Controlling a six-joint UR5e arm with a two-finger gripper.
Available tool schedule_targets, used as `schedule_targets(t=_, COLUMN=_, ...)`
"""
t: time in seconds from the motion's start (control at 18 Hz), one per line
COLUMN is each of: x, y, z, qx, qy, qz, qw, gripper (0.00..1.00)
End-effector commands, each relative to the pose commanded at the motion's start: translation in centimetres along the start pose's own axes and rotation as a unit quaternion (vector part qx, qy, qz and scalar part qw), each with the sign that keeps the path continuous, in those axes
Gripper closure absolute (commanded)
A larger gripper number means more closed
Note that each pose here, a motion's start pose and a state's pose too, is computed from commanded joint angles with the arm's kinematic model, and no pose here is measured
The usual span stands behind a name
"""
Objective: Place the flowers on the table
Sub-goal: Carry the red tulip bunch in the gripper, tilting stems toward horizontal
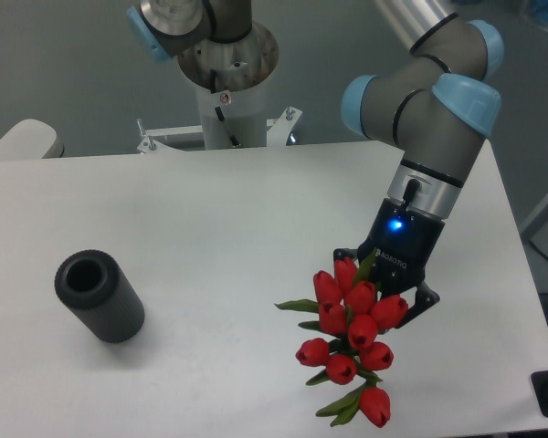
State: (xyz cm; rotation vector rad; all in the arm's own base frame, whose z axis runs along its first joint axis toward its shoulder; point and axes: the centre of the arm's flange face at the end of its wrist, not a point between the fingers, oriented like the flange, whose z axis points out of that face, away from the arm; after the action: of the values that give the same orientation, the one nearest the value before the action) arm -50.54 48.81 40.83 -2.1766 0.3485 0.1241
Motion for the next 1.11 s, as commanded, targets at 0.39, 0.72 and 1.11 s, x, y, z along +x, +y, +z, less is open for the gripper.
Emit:
schedule_targets(t=0.39, x=0.1, y=0.7, z=-0.4, qx=-0.002, qy=-0.001, qz=0.004, qw=1.0, gripper=0.67)
schedule_targets(t=0.72, x=-0.7, y=2.7, z=-2.5, qx=-0.009, qy=-0.016, qz=0.024, qw=0.9995, gripper=0.67)
schedule_targets(t=1.11, x=-0.5, y=4.1, z=-3.3, qx=-0.095, qy=-0.032, qz=0.096, qw=0.9903, gripper=0.67)
